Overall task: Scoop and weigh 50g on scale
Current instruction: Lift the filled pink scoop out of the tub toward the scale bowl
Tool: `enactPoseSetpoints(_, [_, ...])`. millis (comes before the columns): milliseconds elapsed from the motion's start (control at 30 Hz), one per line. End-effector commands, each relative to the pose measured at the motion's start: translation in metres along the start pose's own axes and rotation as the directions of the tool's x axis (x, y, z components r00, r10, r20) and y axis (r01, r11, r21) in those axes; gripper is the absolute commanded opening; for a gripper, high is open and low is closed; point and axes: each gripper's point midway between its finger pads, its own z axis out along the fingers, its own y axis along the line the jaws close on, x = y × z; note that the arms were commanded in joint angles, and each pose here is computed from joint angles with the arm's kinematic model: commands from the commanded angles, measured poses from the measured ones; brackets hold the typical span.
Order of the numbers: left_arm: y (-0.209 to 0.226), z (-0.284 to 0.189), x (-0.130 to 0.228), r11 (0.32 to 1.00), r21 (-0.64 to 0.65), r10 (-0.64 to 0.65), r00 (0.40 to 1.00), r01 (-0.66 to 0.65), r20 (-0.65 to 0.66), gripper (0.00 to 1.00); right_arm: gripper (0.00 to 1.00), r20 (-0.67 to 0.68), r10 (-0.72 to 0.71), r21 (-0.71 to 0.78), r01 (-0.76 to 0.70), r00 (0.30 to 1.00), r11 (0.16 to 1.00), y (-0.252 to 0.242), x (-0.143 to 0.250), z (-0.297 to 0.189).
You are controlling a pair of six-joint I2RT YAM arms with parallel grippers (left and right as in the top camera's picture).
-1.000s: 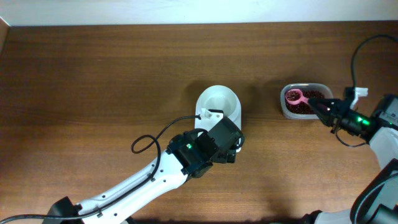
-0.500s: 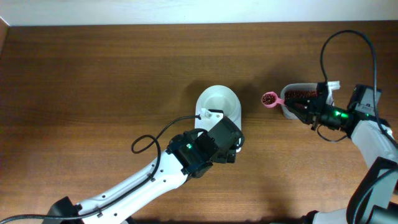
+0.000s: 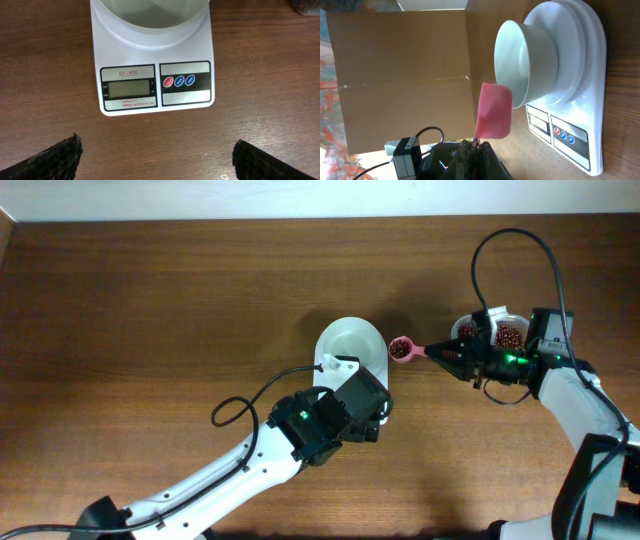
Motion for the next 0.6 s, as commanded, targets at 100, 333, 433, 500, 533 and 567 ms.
enactPoseSetpoints(100, [0.001,0.001,0.000,1.000,-0.009,0.010,1.000,-0.010,0.003,0.99,0.04,-0.036,-0.002,-0.022,0.001,0.999,1.000,0.005,0.005,0.008])
enactPoseSetpoints(333, [0.000,0.001,0.000,1.000,-0.006,0.008,1.000,-0.008,0.006,0.99,0.04,-0.036,-0.002,-0.022,0.001,0.999,1.000,0.005,0.005,0.008])
enactPoseSetpoints(433, [-0.001,0.001,-0.007,1.000,-0.007,0.002,0.999,-0.002,0.036,0.99,0.04,-0.036,-0.002,-0.022,0.001,0.999,1.000,0.005,0.006,0.008])
enactPoseSetpoints(500, [-0.002,0.001,-0.010,1.000,-0.004,-0.002,0.999,0.002,0.051,0.99,0.04,-0.036,-0.002,-0.022,0.001,0.999,1.000,0.005,0.005,0.008])
enactPoseSetpoints(533, [-0.008,0.001,-0.011,1.000,0.022,-0.006,0.999,0.005,0.051,0.90,0.04,-0.036,-0.002,-0.022,0.001,0.999,1.000,0.005,0.005,0.008])
enactPoseSetpoints(567, [-0.011,0.000,-0.015,0.999,0.035,-0.012,0.998,0.010,0.067,0.99,0.04,-0.036,-0.002,-0.022,0.001,0.999,1.000,0.005,0.005,0.008])
